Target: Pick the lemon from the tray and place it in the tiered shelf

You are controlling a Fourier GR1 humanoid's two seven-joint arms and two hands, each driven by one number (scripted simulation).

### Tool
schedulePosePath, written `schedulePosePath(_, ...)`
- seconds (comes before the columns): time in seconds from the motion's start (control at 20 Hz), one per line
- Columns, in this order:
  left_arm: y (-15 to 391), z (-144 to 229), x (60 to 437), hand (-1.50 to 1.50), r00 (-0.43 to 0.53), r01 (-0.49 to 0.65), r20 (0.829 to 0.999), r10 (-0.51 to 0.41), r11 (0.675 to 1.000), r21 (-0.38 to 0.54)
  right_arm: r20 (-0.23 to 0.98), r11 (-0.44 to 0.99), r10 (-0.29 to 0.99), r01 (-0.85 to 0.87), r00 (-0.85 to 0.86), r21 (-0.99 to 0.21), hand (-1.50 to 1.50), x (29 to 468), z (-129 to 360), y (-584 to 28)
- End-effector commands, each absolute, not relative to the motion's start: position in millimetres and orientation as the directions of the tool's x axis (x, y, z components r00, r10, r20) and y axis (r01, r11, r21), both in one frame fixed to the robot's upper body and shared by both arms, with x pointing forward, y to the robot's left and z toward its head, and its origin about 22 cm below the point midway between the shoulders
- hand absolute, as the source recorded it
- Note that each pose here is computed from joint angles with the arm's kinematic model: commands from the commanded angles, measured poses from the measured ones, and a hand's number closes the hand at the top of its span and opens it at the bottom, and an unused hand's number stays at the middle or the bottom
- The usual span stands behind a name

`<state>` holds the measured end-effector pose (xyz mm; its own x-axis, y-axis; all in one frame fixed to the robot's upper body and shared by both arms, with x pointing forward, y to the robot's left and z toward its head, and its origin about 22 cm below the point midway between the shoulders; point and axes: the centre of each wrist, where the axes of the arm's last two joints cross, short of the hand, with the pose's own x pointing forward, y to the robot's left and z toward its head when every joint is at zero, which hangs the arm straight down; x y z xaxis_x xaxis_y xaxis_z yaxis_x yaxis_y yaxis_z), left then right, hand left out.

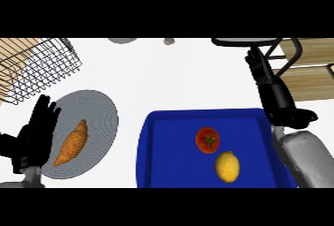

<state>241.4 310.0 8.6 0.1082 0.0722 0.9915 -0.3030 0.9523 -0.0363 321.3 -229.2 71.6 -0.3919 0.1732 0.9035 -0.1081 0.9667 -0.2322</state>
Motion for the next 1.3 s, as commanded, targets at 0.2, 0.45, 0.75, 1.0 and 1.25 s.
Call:
schedulePosePath(0.2,305.4,51.6,258.3,0.00,-0.053,-0.275,0.987,-0.151,0.953,0.130,0.974,0.989,0.124,0.099,-0.188,-0.107,1.50,288.3,39.9,-204.1)
schedulePosePath(0.45,289.2,40.4,248.4,0.00,-0.026,-0.221,0.990,-0.140,0.966,0.131,0.993,0.891,-0.049,0.446,-0.104,0.091,-1.50,258.1,13.5,-211.4)
schedulePosePath(0.75,293.0,52.2,250.3,0.00,-0.012,-0.205,0.988,-0.156,0.967,0.150,0.983,0.980,0.069,0.194,-0.168,-0.036,-1.50,179.0,65.6,-229.1)
schedulePosePath(1.0,283.6,57.9,251.2,0.00,-0.034,-0.193,0.990,-0.137,0.973,0.128,0.918,0.918,0.396,0.015,0.025,-0.396,-1.50,169.6,78.3,-242.5)
schedulePosePath(1.25,274.1,55.9,253.5,0.00,-0.028,-0.192,0.990,-0.139,0.972,0.131,0.759,0.768,0.640,-0.075,0.119,-0.636,-1.50,160.4,101.0,-238.0)
